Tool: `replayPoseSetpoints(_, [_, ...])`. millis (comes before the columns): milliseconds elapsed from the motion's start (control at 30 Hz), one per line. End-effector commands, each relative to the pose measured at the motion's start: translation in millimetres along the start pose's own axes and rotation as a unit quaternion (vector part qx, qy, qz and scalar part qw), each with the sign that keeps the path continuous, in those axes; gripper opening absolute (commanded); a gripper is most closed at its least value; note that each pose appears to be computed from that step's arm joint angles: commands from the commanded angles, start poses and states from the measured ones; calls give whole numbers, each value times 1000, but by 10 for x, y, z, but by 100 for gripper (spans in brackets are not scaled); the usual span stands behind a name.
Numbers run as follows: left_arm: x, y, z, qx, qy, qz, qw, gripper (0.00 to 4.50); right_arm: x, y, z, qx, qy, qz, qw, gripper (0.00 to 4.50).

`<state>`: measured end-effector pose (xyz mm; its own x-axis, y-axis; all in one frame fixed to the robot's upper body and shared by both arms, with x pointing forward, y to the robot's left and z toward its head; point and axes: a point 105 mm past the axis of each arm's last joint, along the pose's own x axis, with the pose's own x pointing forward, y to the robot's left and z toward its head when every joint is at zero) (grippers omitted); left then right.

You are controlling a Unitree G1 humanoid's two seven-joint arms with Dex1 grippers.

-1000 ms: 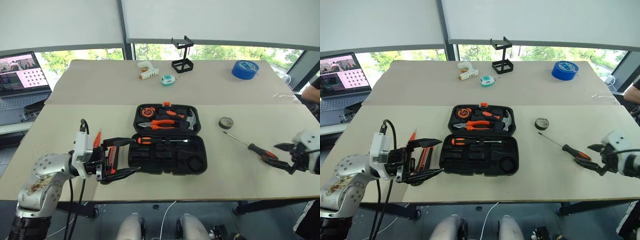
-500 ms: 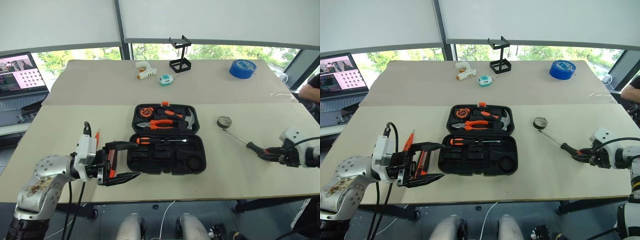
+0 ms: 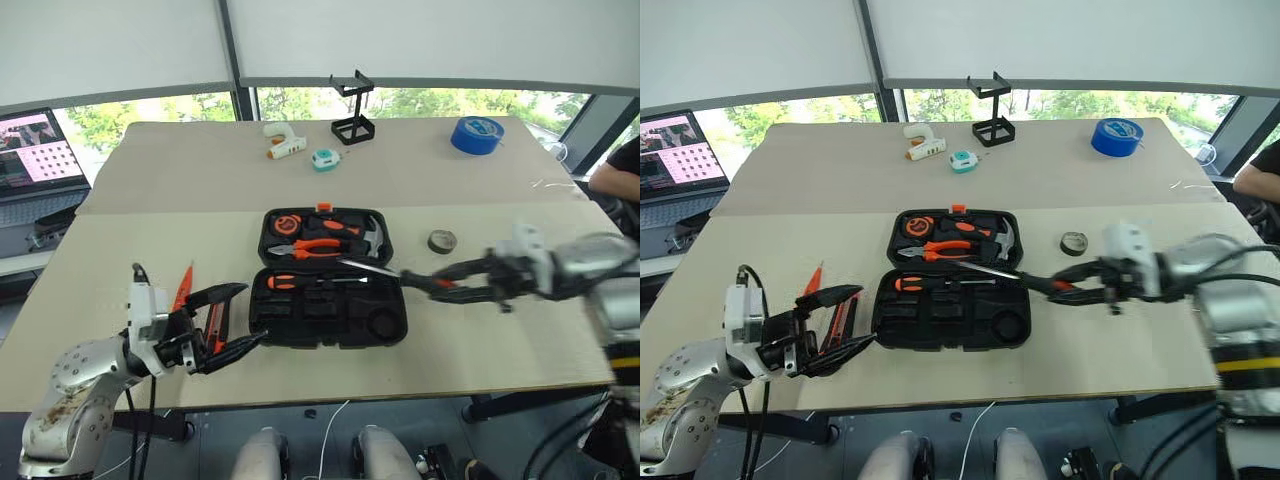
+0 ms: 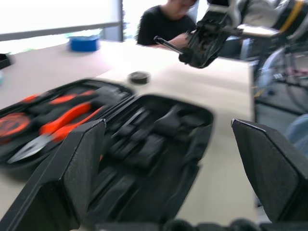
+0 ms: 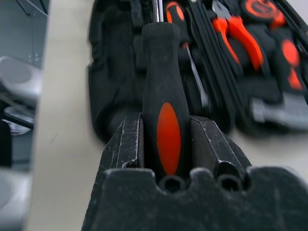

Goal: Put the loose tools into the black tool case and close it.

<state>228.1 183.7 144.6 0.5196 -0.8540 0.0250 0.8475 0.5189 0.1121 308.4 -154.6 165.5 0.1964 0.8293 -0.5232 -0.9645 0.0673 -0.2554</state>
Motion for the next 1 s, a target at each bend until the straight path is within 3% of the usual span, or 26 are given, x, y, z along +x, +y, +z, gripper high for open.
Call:
replayPoseSetpoints(33, [-101, 77, -9, 24, 14, 21, 999, 450, 172, -151, 13, 3, 57, -20, 998, 100])
replayPoseSetpoints(200, [-70, 69, -6, 26, 10, 19, 999, 450, 394, -169, -150, -21, 125, 5, 992, 100])
replayPoseSetpoints(467, [-56, 30, -58, 29, 6, 23, 999, 450, 540, -207, -156, -31, 159, 25, 986, 100])
replayPoseSetpoints(667, [-35, 9, -90, 26, 3, 26, 999, 450, 626, -266, -84, -20, 143, 19, 989, 100])
replayPoseSetpoints(733, [-33, -2, -99, 25, 2, 26, 999, 450, 621, -238, -59, -25, 138, 31, 990, 202])
replayPoseSetpoints(800, [-39, -11, -106, 23, 3, 27, 999, 450, 552, -231, 48, -39, 109, 42, 992, 259])
replayPoseSetpoints(1000, [-68, -24, -123, 20, 5, 32, 999, 450, 271, -323, 203, -55, 53, 26, 997, 259])
